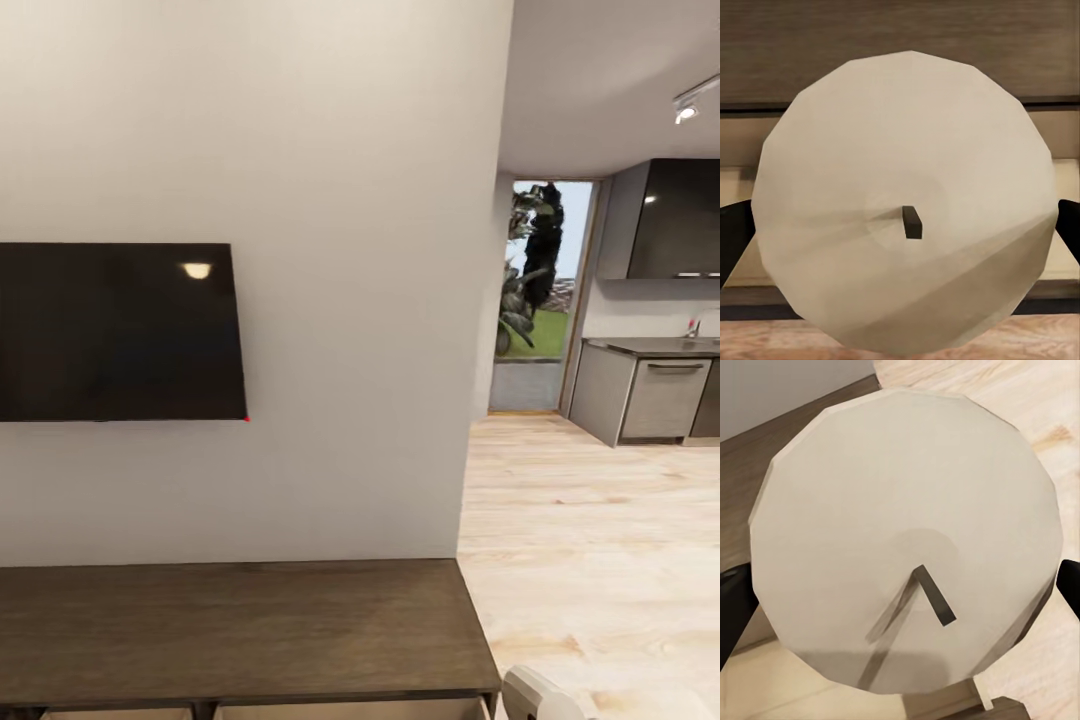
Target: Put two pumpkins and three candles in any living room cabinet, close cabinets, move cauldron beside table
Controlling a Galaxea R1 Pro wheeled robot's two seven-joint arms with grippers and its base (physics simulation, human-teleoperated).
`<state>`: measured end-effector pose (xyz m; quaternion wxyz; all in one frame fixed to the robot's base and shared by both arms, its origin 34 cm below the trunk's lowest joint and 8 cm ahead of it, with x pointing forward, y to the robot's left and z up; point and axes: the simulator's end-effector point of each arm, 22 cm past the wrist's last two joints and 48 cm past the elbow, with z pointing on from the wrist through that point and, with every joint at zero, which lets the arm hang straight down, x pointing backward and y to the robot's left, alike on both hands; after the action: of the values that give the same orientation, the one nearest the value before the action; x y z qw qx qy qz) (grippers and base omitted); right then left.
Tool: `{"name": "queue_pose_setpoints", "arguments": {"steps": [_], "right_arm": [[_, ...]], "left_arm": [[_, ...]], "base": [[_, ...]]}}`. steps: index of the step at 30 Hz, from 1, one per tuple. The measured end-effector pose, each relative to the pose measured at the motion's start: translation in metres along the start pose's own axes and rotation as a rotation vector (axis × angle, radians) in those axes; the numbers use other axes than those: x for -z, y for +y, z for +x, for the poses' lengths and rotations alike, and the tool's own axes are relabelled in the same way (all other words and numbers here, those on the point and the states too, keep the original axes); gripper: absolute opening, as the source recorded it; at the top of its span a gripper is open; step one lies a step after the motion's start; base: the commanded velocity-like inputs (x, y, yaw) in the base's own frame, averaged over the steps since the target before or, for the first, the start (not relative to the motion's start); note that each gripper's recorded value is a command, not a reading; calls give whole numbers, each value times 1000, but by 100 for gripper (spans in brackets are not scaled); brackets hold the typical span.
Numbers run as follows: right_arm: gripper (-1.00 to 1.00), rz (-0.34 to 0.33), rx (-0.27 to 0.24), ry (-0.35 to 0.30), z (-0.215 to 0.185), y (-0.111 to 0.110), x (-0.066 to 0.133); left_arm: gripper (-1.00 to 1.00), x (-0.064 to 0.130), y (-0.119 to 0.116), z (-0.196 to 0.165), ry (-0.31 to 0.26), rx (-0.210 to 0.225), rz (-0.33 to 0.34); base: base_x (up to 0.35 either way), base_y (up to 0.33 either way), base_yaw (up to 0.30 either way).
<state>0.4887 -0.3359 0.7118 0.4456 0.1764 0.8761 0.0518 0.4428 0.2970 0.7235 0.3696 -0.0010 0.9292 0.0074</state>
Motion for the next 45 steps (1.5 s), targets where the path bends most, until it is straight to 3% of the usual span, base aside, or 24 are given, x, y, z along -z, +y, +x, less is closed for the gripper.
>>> {"name": "queue_pose_setpoints", "arguments": {"steps": [9,26,35,45], "right_arm": [[-100,-1,1,0,0,1,0],[-100,-2,2,2,1,1,0],[-100,-82,57,33,13,41,-2],[-100,-101,72,44,17,51,-2]], "left_arm": [[-100,-5,2,19,43,8,-4],[-100,-5,1,20,44,7,-2],[-100,-5,-1,16,36,8,6],[-100,-3,-2,12,29,7,8]], "base": [[0,-167,0],[0,-15,0],[0,0,0],[0,0,0]]}}
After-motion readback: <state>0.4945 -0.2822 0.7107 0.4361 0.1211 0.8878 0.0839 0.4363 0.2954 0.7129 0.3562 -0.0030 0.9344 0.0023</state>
